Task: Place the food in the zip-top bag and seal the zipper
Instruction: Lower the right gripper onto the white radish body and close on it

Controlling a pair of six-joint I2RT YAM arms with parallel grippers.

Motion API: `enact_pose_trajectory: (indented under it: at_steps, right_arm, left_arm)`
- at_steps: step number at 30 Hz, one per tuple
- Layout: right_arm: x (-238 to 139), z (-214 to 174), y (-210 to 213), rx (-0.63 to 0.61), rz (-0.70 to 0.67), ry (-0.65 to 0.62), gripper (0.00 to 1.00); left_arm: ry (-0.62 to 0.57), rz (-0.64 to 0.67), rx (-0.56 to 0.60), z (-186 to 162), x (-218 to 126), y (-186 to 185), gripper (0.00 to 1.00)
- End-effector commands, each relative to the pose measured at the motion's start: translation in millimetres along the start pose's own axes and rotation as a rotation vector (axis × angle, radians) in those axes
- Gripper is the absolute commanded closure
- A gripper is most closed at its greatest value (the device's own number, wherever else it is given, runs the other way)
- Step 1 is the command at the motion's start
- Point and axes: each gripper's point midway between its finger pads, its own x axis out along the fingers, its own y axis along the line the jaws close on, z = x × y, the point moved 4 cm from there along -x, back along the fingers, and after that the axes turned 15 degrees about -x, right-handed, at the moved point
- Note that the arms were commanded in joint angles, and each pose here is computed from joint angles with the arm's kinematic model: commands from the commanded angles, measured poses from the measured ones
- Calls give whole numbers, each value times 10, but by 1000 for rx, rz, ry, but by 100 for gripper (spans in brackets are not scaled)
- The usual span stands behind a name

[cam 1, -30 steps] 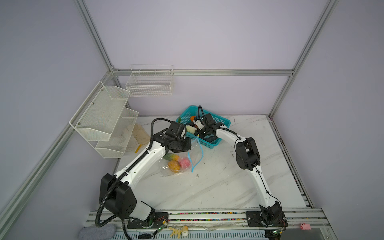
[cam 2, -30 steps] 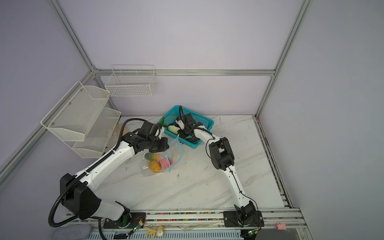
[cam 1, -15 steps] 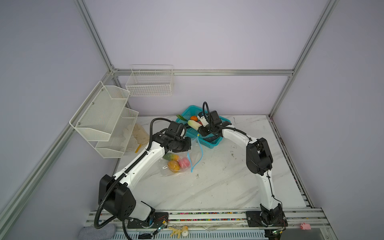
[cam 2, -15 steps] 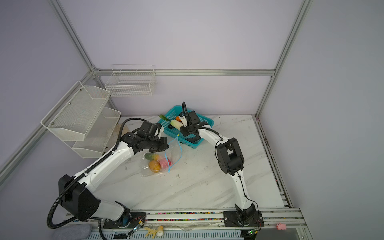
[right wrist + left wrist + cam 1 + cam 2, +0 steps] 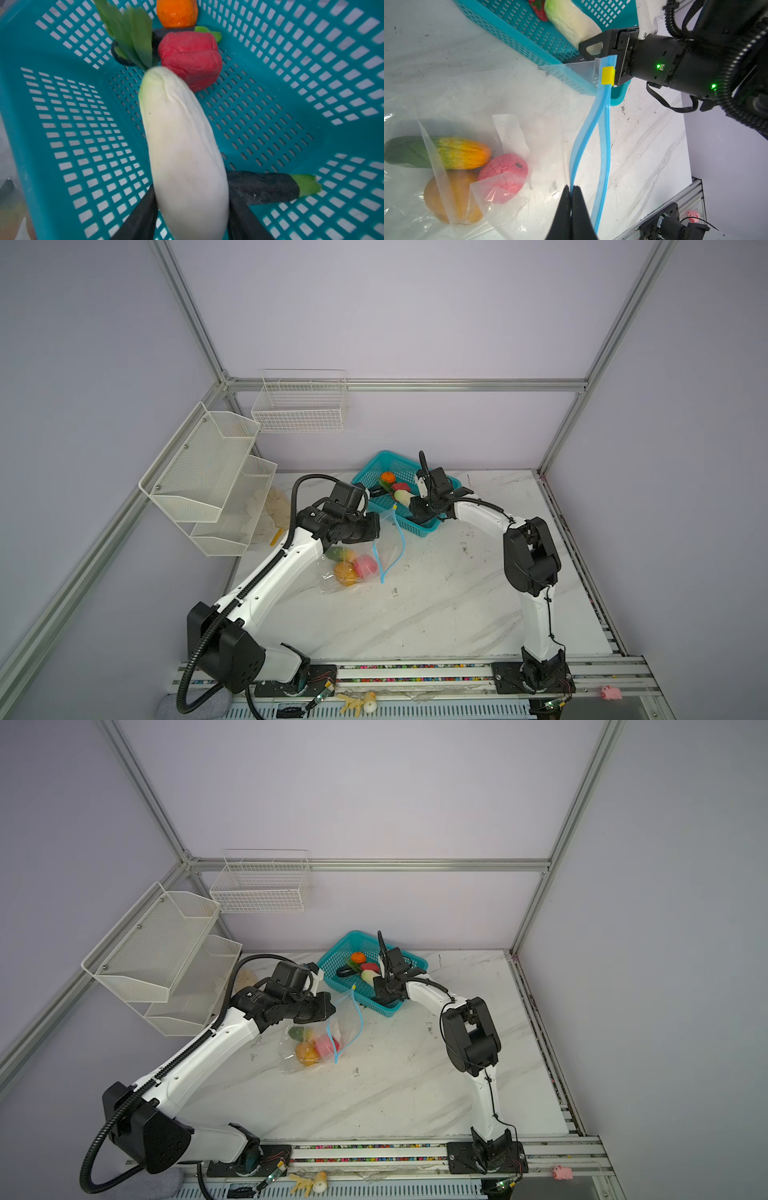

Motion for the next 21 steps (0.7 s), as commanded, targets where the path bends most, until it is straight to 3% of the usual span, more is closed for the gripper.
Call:
enact_pose_trajectory:
  at_steps: [1,11,21]
  right_arm:
    - [106,-109,-40,96,-37,62,47]
    - [278,-185,22,86,19,126,38]
    - [9,-49,-181,-224,-80,210,21]
  left_arm:
    - [-26,-45,-4,43,-62,-68,100]
    - [-36,-46,6,71,-70,-86,100]
    - [-30,-44,0,87,-40,-96,100]
